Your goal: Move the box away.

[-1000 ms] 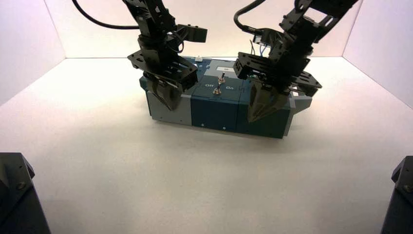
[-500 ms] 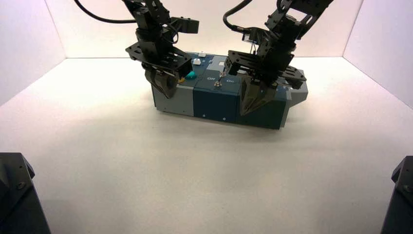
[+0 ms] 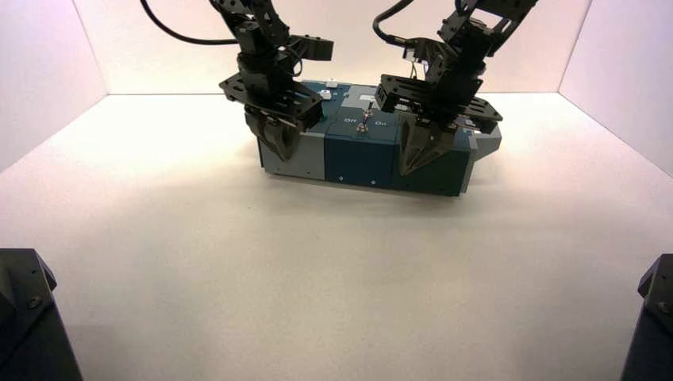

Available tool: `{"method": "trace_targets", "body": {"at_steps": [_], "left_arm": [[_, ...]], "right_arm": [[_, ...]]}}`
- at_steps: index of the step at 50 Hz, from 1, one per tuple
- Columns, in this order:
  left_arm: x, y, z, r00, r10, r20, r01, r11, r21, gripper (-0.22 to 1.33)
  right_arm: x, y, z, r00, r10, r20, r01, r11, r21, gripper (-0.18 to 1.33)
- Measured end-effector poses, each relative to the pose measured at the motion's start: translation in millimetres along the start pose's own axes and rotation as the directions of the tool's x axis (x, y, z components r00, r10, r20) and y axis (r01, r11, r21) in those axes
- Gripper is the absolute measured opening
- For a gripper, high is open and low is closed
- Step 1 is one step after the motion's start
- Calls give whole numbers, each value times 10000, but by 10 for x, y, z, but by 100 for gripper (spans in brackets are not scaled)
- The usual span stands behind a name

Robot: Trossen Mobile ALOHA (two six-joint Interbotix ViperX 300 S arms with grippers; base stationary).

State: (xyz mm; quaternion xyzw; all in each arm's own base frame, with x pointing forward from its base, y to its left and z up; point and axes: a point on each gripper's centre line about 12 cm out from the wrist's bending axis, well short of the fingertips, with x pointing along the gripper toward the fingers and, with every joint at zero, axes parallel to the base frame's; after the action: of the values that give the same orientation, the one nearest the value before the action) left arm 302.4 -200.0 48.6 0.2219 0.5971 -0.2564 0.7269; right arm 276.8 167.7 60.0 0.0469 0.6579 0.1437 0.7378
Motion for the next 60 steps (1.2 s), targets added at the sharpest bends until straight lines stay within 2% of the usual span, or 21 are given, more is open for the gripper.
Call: {"method": "trace_targets", "body": {"at_steps": [11,26,36,42,49,60], "left_arm": [[17,12,106,9999,19,168,-20,10000,62,-17],[70,28,141,9999,22,137,-24,9999,154,-17],[82,48,117,10000,25,59,-25,9999,109,-17],[93,40,3,9998,-2,-185,4,10000,93,-16],[-54,33,-78,10000,9,0,-9,10000,52,-17],[-386,19,-132,9975,50,706,-45,10000,-70,-17]], "right_arm": [[71,14,74,9999,-64,-96,63,9999,-117,-14],[112,30,160,9998,-139,-152,134,9994,-323,-14],[103,33,177,9998,-135,-153,129,9993,-347,-14],[67,-2,132,9998,-168,-120,164,9994,-309,-14],[-69,-33,94,9998,-124,168,128,9996,-262,-14],[-364,65,49,9968,175,775,-131,9982,-580,-14]]}}
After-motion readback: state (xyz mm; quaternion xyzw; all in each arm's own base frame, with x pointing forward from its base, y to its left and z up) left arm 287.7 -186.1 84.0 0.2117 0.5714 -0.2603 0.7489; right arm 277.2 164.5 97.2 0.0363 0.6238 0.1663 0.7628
